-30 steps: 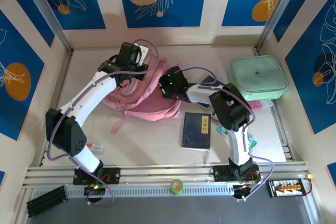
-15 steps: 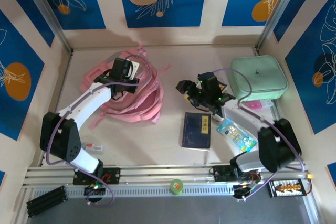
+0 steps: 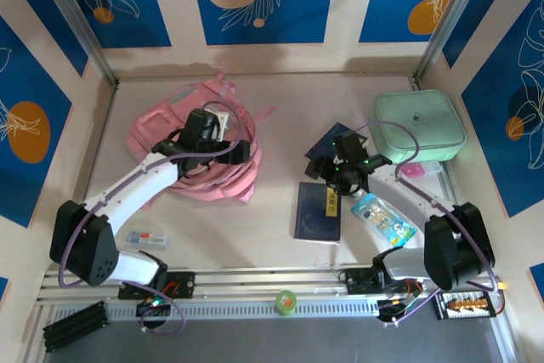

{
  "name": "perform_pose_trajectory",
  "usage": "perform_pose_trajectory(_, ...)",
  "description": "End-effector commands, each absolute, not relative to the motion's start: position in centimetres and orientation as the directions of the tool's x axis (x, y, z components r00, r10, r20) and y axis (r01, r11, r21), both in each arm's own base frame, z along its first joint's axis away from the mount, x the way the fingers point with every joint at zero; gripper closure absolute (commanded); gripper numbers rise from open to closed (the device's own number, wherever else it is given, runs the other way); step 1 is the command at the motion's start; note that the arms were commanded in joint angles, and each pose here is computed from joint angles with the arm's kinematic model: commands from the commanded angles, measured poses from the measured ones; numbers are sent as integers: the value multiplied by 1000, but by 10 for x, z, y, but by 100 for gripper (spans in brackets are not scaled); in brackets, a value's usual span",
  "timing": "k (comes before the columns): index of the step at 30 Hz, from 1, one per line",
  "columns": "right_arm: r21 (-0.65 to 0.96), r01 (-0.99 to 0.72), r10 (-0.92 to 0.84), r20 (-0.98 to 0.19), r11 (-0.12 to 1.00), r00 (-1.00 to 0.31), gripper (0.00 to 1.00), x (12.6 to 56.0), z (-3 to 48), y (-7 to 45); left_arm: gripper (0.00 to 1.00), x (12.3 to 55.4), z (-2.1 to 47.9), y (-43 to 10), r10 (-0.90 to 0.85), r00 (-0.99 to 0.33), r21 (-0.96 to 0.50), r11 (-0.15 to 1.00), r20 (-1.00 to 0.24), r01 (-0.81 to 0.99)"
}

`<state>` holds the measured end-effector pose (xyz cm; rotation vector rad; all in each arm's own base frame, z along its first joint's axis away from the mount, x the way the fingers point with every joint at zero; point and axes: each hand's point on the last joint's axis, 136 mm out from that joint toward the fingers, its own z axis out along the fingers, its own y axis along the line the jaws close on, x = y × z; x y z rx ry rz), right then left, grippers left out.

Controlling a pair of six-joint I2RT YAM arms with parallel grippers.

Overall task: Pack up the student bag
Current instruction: Move the book to the middle-right of the table, then pick up the book from the middle-right of the table.

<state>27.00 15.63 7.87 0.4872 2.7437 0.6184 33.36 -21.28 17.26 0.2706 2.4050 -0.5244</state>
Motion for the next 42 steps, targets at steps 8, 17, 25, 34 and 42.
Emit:
perform_pose_trajectory(8, 493, 372, 404, 45, 786, -914, 25, 230, 25, 174, 0, 312, 170, -271, -83, -806, -496, 823, -587, 277)
perform_pose_trajectory(17, 544, 427, 437, 120, 722, -892, 30, 239, 17, 197, 14, 294, 132, -285, -151, -876, -521, 844, -458, 127)
perform_pose_trajectory(25, 521, 260, 376, -130, 813, -917, 32, 259, 73, 171, 20, 267, 104, -326, -119, -919, -557, 821, -376, 122)
perform_pose_trajectory(34, 381, 174, 251, -165, 908, -954, 47, 236, 63, 129, 28, 249, 64, -354, -41, -954, -518, 846, -296, 125)
perform_pose_trajectory(42, 402, 187, 236, -76, 896, -969, 63, 231, 47, 140, 30, 253, 50, -358, -22, -962, -516, 847, -271, 126)
